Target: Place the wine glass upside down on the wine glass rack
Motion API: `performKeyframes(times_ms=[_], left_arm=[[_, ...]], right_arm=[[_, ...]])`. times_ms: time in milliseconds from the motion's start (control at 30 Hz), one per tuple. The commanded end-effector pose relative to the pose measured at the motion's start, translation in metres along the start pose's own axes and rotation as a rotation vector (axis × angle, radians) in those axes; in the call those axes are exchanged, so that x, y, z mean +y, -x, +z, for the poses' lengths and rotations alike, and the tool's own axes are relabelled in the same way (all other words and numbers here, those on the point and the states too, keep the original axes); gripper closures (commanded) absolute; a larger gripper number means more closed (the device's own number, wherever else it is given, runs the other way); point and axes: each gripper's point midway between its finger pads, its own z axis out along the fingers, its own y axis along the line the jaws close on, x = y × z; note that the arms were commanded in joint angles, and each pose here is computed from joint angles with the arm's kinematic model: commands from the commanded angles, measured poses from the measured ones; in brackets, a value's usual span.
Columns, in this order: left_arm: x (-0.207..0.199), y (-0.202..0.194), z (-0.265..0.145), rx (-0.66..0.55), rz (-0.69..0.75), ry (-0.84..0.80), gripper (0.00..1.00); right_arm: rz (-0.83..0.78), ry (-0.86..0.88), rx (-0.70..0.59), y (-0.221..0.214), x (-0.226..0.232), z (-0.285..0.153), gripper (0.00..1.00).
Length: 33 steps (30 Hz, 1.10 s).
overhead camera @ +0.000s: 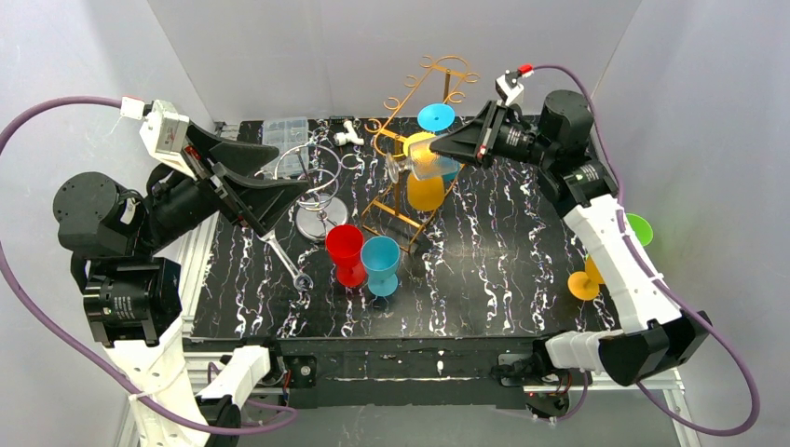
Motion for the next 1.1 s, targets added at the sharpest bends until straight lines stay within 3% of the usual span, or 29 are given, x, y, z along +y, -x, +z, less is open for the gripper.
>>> performKeyframes(times_ms=[0, 333, 667, 967, 1067], left_arm=[[-0.007, 0.005, -0.002, -0.006, 0.023, -0.015, 0.04], [-0.010, 0.007, -0.003, -0.009, 0.022, -0.023, 0.04], [-0.013, 0.010, -0.002, -0.002, 0.024, -0.040, 0.04], [-0.011, 0.014, 0.001, -0.001, 0.000, -0.042, 0.04], [-0.012, 0.015, 0.001, -0.002, -0.003, -0.043, 0.04]], right_arm=[[-0.048, 0.165, 0.015, -0.011, 0.044, -0.020, 0.99], [-0.044, 0.430, -0.187, 0.049, 0.094, -0.044, 0.99], [0.018, 0.606, -0.597, 0.119, 0.029, -0.091, 0.99], [0.119, 0.800, -0.705, 0.143, -0.039, -0.113, 0.99], [0.150, 0.779, -0.758, 0.147, -0.066, -0.114, 0.99]])
